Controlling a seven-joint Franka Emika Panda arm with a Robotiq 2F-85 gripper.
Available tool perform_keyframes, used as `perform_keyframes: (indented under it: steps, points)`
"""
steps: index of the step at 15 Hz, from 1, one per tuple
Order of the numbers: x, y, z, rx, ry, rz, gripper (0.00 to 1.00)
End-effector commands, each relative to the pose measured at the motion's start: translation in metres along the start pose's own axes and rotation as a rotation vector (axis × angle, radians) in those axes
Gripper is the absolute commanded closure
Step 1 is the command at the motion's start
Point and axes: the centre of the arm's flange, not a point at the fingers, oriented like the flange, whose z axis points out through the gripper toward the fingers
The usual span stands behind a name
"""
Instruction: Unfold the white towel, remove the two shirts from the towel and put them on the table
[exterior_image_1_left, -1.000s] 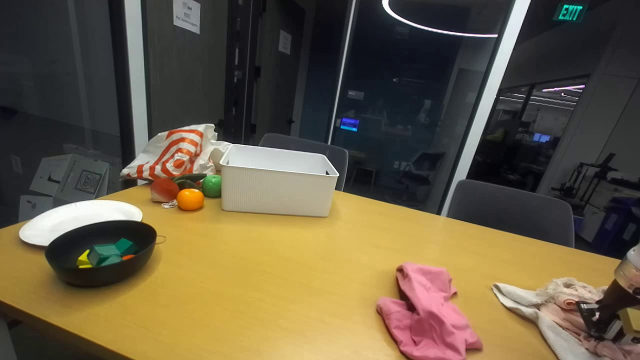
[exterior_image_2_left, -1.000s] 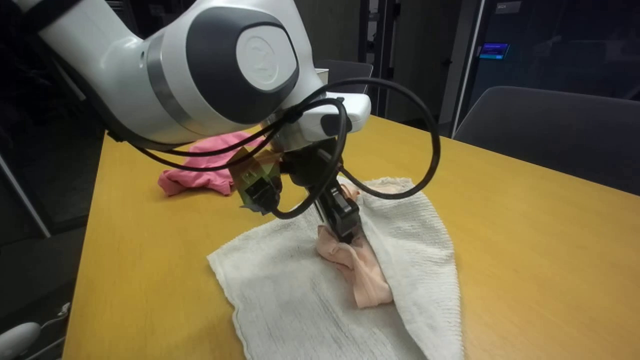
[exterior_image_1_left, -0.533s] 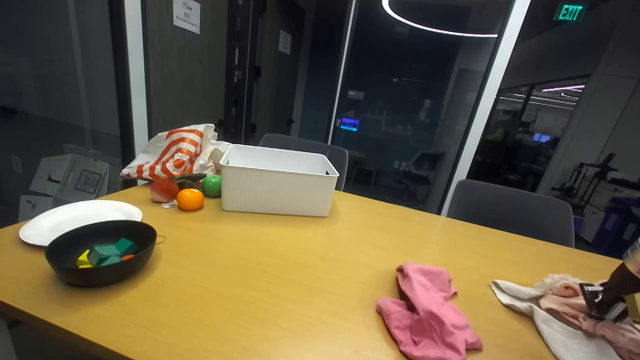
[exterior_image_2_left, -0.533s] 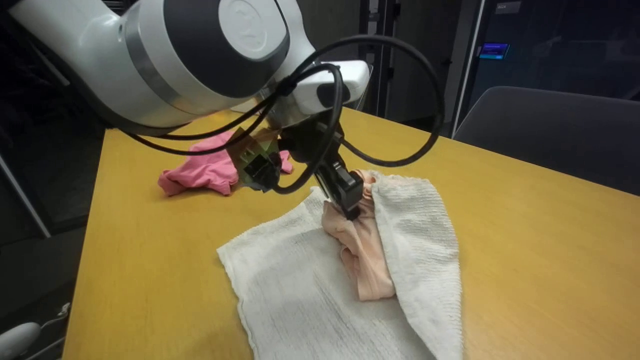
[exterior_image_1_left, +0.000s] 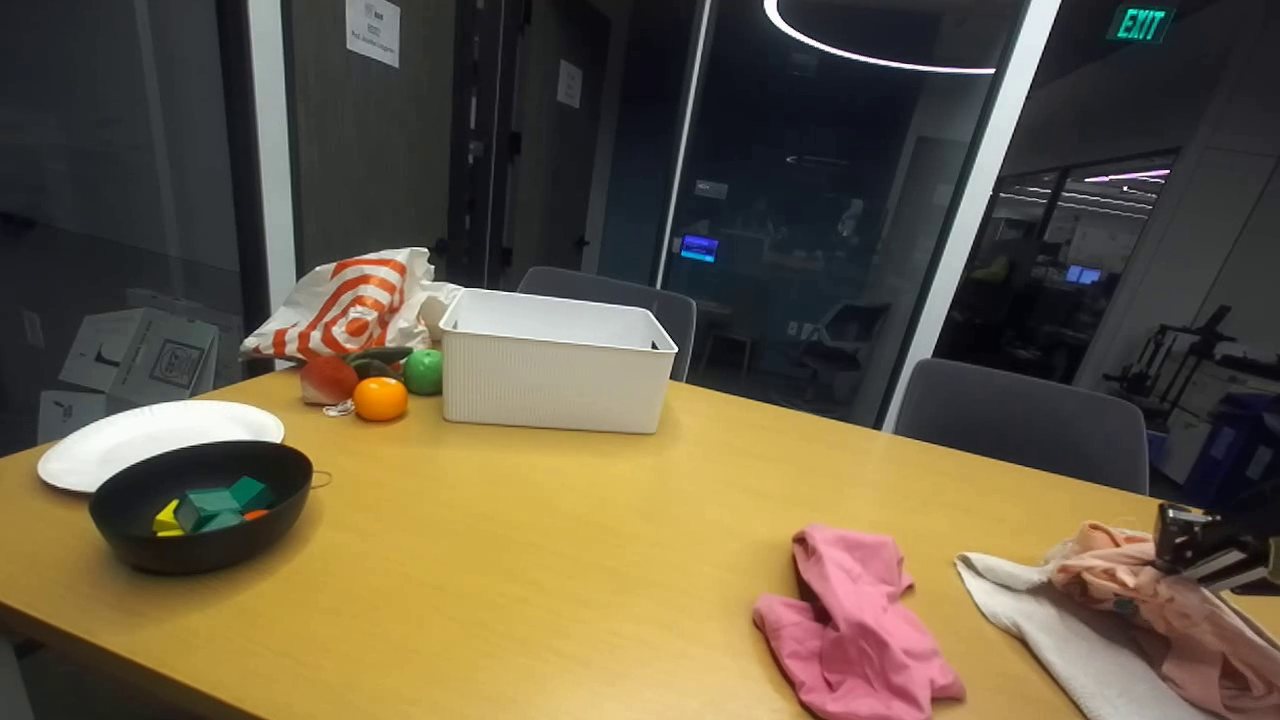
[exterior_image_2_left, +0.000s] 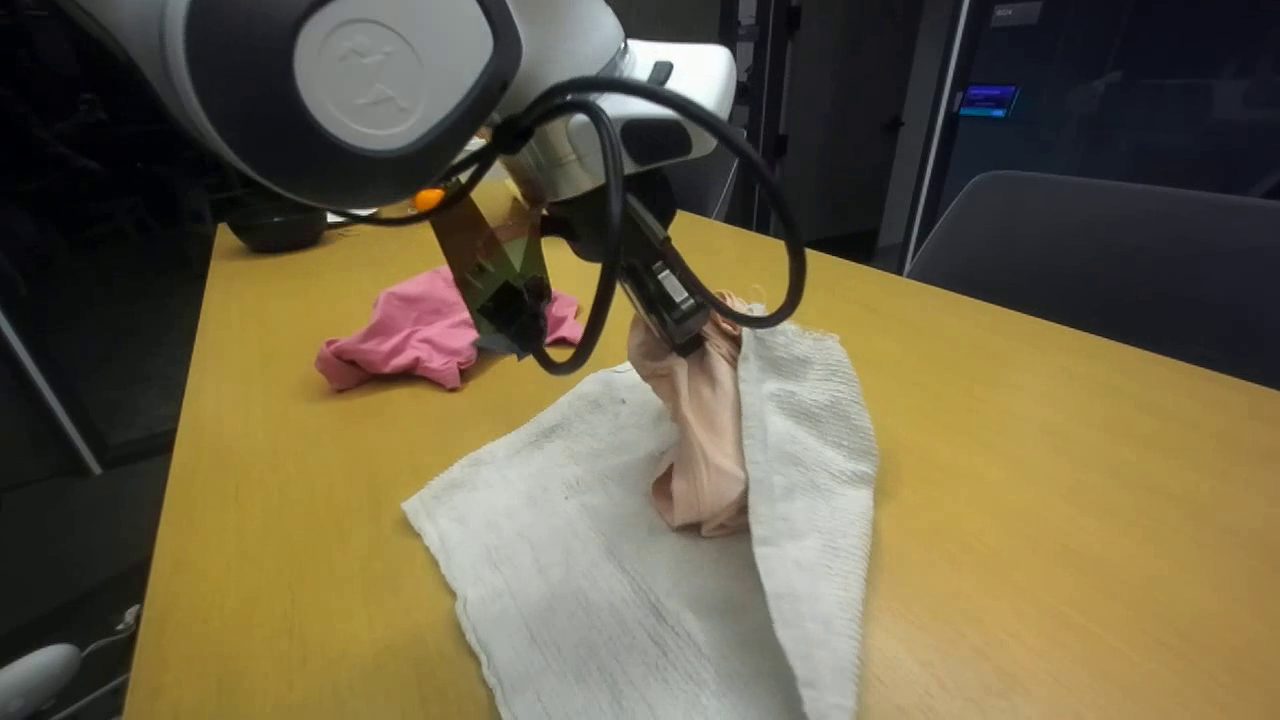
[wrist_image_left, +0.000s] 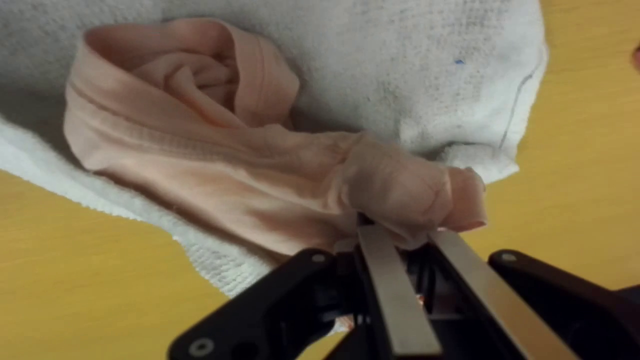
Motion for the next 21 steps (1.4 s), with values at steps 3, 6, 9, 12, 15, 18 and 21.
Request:
perform_keyframes:
  steps: [3, 6, 9, 12, 15, 18, 21]
  points:
    - [0.016, 0.001, -0.059, 0.283, 0.058, -0.03, 0.84]
    - [0.026, 0.005, -0.079, 0.393, 0.118, -0.068, 0.84]
    - [0.035, 0.012, -0.103, 0.451, 0.17, -0.108, 0.84]
    - [0.034, 0.008, -0.101, 0.509, 0.043, -0.174, 0.86]
    - [0.008, -0.008, -0.082, 0.548, -0.142, -0.25, 0.54]
    - [-0.017, -0.026, -0.063, 0.549, -0.304, -0.353, 0.31]
    - [-0.035, -0.04, -0.031, 0.392, -0.359, -0.408, 0.09]
